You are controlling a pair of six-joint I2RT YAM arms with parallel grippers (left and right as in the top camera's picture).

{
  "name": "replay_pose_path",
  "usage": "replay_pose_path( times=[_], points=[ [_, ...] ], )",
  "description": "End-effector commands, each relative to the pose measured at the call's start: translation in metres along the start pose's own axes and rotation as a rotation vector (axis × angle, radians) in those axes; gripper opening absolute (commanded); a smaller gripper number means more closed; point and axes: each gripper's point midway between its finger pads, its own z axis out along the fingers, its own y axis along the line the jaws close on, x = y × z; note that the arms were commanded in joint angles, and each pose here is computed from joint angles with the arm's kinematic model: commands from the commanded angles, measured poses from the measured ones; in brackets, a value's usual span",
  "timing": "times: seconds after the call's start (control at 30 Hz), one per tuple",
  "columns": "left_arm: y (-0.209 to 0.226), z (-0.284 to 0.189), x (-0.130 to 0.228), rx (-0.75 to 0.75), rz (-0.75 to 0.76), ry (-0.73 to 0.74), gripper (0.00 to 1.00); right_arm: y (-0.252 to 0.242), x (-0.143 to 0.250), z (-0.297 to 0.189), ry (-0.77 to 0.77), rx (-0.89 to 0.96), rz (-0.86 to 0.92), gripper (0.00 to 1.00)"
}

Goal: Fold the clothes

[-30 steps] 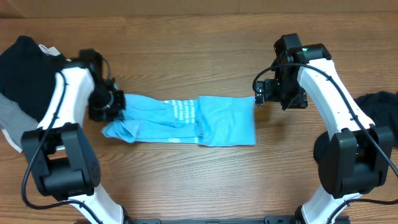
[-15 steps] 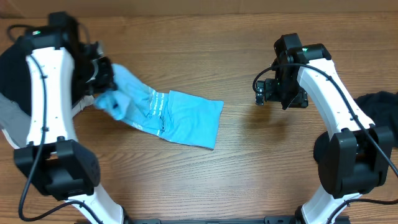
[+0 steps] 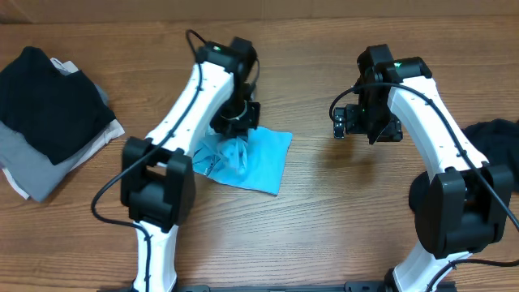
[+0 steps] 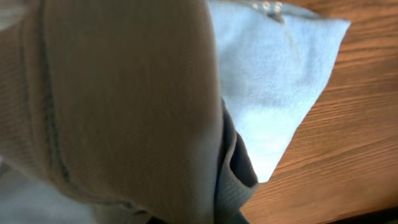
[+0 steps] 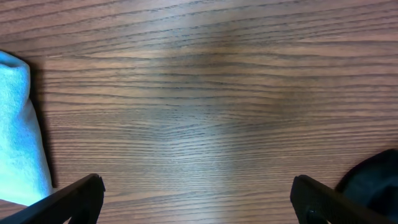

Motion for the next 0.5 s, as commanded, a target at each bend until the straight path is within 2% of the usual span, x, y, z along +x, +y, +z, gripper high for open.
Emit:
replay_pose_path(
  times=[0.0, 0.23, 0.37, 0.47],
  points=[
    [-0.006, -0.002, 0.002, -0.019, 0.007, -0.001, 0.04, 0.001, 0.0, -0.009, -0.028, -0.007, -0.01, 1.0],
    [-0.002, -0.002, 0.005, -0.05, -0.061, 0.007, 0.05, 0.001, -0.001, -0.009, -0.028, -0.008, -0.009, 1.0],
    [-0.009, 0.0, 0.002, -0.045, -0.052, -0.012, 0.05, 0.002, 0.0, -0.009, -0.026, -0.014, -0.01, 1.0],
    [-0.018, 0.001, -0.003, -0.036, -0.051, -0.04, 0.09, 0.002, 0.0, -0.009, -0.027, -0.014, -0.009, 1.0]
  ],
)
